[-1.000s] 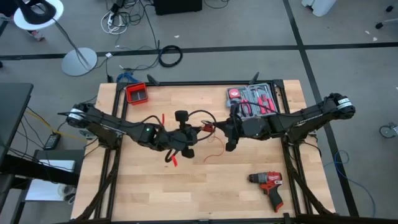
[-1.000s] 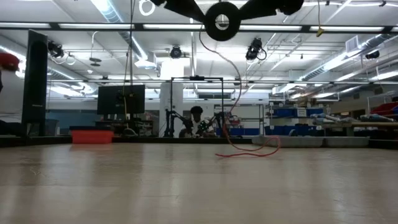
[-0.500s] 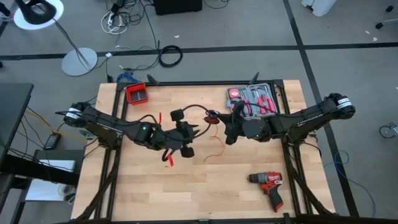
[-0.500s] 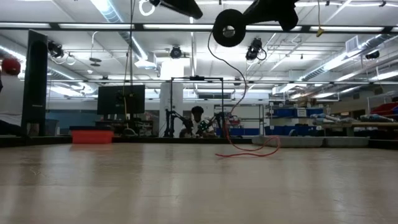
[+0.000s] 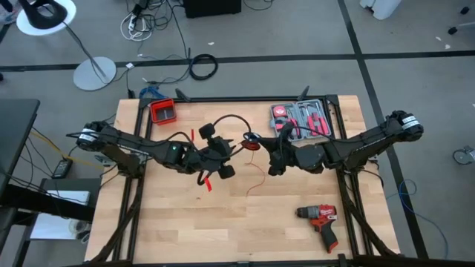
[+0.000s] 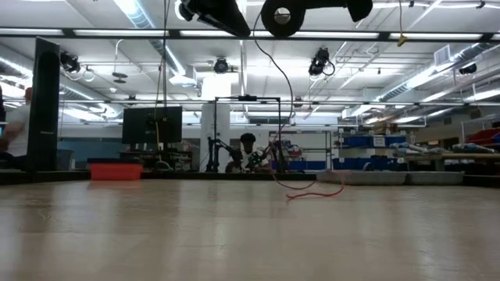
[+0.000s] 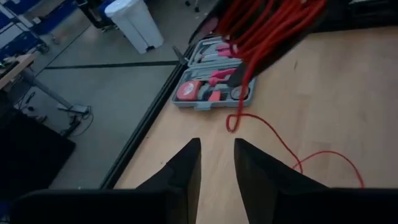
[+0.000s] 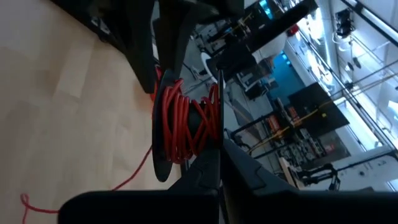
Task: Coil cords
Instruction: Uncoil the red wire from the black spool
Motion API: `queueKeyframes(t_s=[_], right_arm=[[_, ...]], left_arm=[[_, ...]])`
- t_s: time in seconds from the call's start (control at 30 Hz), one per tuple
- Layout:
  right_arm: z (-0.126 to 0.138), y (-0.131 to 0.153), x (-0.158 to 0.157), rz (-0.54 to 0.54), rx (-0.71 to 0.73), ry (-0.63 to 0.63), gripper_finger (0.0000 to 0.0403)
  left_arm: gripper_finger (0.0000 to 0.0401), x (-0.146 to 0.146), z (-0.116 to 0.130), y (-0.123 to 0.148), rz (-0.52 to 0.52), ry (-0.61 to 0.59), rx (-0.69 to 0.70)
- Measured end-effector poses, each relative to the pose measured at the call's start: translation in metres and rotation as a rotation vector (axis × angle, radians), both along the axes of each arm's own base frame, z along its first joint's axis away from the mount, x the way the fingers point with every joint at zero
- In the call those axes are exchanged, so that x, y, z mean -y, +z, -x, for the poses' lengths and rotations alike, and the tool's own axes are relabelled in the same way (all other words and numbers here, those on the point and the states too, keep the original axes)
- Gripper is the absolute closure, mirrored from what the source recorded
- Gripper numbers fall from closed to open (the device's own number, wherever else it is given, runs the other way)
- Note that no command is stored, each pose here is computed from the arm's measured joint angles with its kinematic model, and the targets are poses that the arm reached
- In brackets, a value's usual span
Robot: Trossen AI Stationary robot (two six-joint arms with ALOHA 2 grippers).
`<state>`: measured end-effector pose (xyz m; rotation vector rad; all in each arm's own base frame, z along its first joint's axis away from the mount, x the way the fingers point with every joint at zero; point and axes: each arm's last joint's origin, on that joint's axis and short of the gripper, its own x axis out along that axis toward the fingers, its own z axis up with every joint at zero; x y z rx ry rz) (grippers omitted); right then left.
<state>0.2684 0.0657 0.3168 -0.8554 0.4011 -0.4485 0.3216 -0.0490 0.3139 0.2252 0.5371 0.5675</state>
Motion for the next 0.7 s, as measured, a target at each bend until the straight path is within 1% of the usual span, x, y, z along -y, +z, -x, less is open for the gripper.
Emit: queueKeyframes(t_s=[0.2,0.47,0.53,0.57,0.63,0.67,0.7], right_arm=[[-0.0006,0.0002,-0.0003,-0.01,0.004,0.024,0.0403],[-0.0012,0.0009,-0.001,-0.025,0.015,0.054,0.0403],[-0.0013,0.0008,-0.0013,-0.027,0.015,0.057,0.0403],[-0.0013,0.0008,-0.0014,-0.027,0.015,0.057,0.0403],[-0.0013,0.0008,-0.0012,-0.027,0.015,0.055,0.0403],[-0.0012,0.0008,-0.001,-0.025,0.015,0.048,0.0403],[-0.001,0.0008,-0.0007,-0.022,0.015,0.037,0.0403]], left_arm=[[0.029,0.001,-0.004,0.0027,0.044,-0.084,0.027],[0.0295,-0.0031,-0.0053,0.0028,0.046,-0.071,0.034],[0.0313,-0.0049,-0.0065,0.0012,0.048,-0.062,0.03],[0.0328,-0.0049,-0.0065,0.0004,0.048,-0.063,0.024],[0.0372,-0.0048,-0.0066,-0.0004,0.046,-0.064,0.018],[0.0386,-0.0048,-0.0069,-0.0005,0.046,-0.064,0.019],[0.039,-0.0048,-0.0071,-0.001,0.045,-0.064,0.016]])
